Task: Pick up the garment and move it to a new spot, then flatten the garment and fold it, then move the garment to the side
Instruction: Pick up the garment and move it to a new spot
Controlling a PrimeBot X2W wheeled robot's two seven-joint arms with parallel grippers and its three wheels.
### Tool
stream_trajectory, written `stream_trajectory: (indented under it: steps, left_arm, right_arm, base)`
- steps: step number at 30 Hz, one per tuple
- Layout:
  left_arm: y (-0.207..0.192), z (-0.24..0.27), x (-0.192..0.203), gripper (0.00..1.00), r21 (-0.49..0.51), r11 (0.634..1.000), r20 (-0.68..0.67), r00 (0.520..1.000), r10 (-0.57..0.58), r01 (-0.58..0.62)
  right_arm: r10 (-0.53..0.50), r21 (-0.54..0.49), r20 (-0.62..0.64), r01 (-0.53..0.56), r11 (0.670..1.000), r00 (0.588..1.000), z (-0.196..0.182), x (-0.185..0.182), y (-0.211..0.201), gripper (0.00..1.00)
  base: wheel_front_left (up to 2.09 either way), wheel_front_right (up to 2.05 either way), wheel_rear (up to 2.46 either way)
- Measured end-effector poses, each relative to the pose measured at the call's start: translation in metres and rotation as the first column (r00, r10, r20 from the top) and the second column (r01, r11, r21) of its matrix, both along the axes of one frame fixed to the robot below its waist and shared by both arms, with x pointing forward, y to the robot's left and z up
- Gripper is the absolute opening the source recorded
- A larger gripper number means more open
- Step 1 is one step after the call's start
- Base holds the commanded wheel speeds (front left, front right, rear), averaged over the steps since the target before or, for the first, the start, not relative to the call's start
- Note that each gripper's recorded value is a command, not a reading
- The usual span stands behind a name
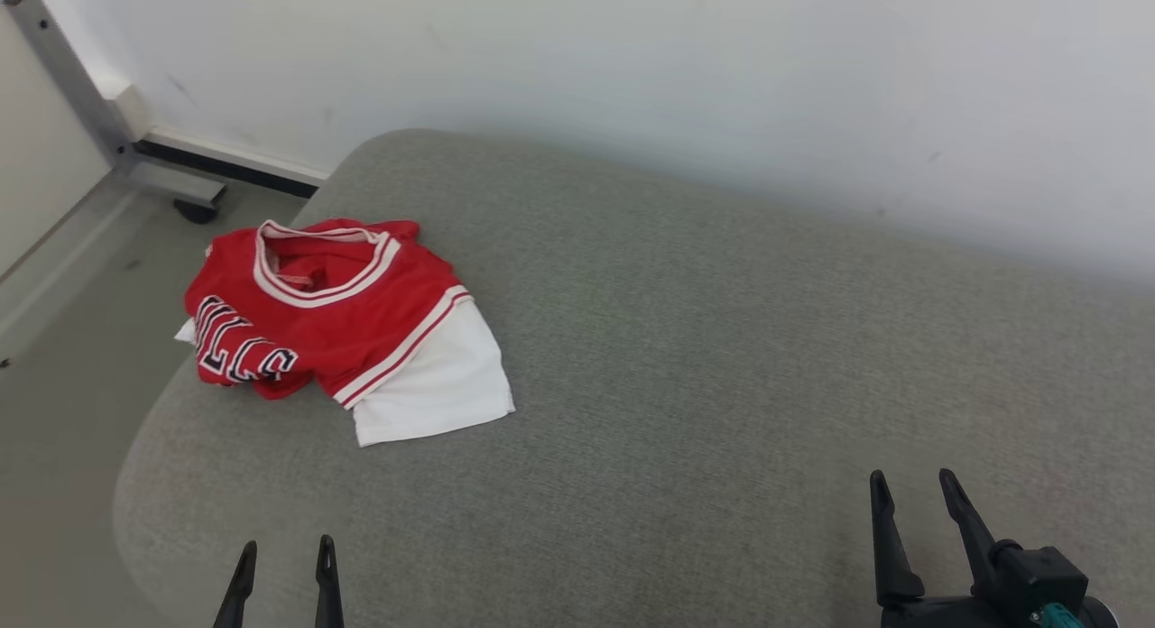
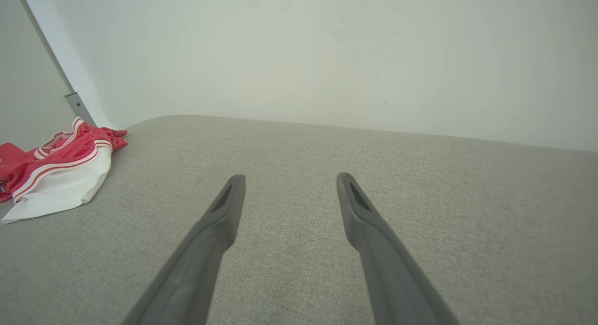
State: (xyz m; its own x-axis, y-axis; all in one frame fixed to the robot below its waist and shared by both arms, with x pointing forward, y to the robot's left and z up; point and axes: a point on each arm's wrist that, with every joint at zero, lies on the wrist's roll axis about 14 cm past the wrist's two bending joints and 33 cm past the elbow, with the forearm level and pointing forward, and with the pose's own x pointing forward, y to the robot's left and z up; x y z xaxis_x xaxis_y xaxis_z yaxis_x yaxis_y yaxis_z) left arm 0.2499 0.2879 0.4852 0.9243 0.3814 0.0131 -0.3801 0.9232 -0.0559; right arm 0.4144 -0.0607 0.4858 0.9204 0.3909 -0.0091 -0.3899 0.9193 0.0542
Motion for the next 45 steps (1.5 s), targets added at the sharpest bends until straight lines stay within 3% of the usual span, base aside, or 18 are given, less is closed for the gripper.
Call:
stream_trajectory:
  steps: [10, 21, 24, 33, 39, 45]
  left_arm:
    - [0.028, -0.001, -0.042, 1.0, 0.003, 0.989, -0.01, 0.989, 0.149, -0.149]
    - [0.046, 0.006, -0.035, 1.0, -0.038, 0.979, 0.032, 0.979, 0.201, -0.2]
    - [0.052, 0.009, -0.023, 1.0, -0.049, 0.98, 0.043, 0.98, 0.195, -0.193]
    - [0.095, 0.055, 0.063, 1.0, -0.073, 0.984, 0.056, 0.985, 0.166, -0.161]
    - [0.104, 0.04, 0.113, 1.0, -0.142, 0.982, -0.13, 0.986, 0.107, -0.126]
    - [0.096, 0.011, 0.159, 1.0, -0.305, 0.946, -0.254, 0.967, 0.035, -0.114]
  right_arm:
    - [0.158, 0.011, 0.0, -0.158, 0.987, 0.987, 0.001, 0.004, 0.06, 1.0]
    - [0.183, 0.014, -0.022, -0.183, 0.983, 0.983, -0.006, -0.002, 0.067, 1.0]
    - [0.186, 0.014, -0.028, -0.186, 0.982, 0.982, -0.007, -0.002, 0.068, 1.0]
    - [0.223, -0.015, -0.034, -0.223, 0.975, 0.974, -0.006, -0.001, 0.077, 1.0]
    - [0.226, -0.052, -0.035, -0.228, 0.972, 0.973, -0.004, 0.003, 0.066, 1.0]
    - [0.143, -0.091, -0.042, -0.146, 0.985, 0.989, -0.006, 0.014, 0.024, 1.0]
  base:
    - [0.0, 0.0, 0.0]
    - [0.0, 0.0, 0.0]
    - [0.0, 0.0, 0.0]
    - [0.0, 0.0, 0.0]
    - [0.0, 0.0, 0.0]
    - [0.0, 0.0, 0.0]
